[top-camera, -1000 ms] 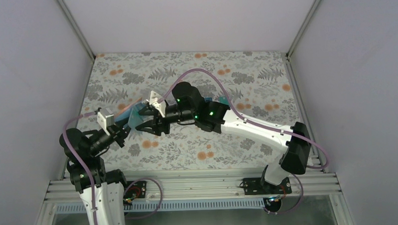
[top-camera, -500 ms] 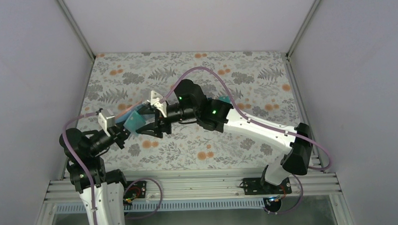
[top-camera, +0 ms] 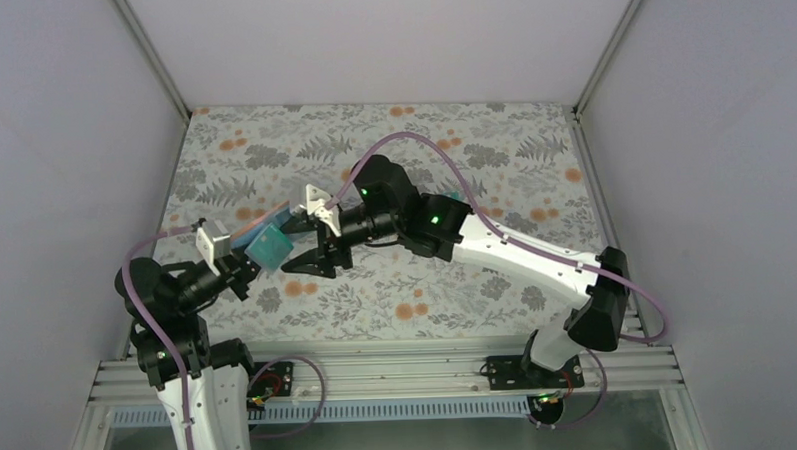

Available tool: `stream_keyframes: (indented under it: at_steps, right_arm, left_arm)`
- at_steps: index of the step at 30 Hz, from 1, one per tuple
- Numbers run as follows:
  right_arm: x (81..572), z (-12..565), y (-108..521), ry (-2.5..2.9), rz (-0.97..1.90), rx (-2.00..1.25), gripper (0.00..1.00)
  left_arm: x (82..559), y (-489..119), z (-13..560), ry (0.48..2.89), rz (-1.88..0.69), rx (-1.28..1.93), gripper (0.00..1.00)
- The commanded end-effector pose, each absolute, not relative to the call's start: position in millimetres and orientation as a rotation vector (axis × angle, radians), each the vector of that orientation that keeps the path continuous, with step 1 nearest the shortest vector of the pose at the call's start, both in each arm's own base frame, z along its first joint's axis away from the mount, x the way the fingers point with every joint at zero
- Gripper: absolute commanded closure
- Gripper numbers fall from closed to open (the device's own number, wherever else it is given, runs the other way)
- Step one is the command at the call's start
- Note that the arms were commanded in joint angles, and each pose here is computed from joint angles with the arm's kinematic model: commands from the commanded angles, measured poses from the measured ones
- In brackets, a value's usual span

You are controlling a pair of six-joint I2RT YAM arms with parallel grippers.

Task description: Take the credit cards out of the card holder

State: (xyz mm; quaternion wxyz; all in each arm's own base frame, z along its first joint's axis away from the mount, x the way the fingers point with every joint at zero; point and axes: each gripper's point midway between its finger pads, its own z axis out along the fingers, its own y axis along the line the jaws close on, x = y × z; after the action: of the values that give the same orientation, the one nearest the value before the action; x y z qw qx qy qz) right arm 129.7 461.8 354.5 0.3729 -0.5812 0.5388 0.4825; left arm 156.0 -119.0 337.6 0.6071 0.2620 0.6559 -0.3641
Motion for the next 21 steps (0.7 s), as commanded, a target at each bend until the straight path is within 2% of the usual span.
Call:
stream_keyframes:
  at_steps: [1,12,17,21]
  right_arm:
    - [131.1,387.8,450.3,1.334,1.226,-1.454,0.27]
    - [129.7,397.3,446.8,1.288,1.190,-1.474,0.30]
    - [131.2,389.9,456.1,1.314,1.209,-1.503,0.40]
    - [116.6,390.8,456.4,1.260,1.297,-1.553,0.43]
  left_arm:
    - [140.8,-127.4,356.1,1.439,-0.828,0.695,0.98]
    - [136.2,-130.2,362.0,1.421,-0.833,0.725,0.98]
    - [140.0,-128.4,365.8,1.419,-0.858,0.688,0.98]
    - [140.6,-127.8,367.9,1.419,-0.856,0.679,0.98]
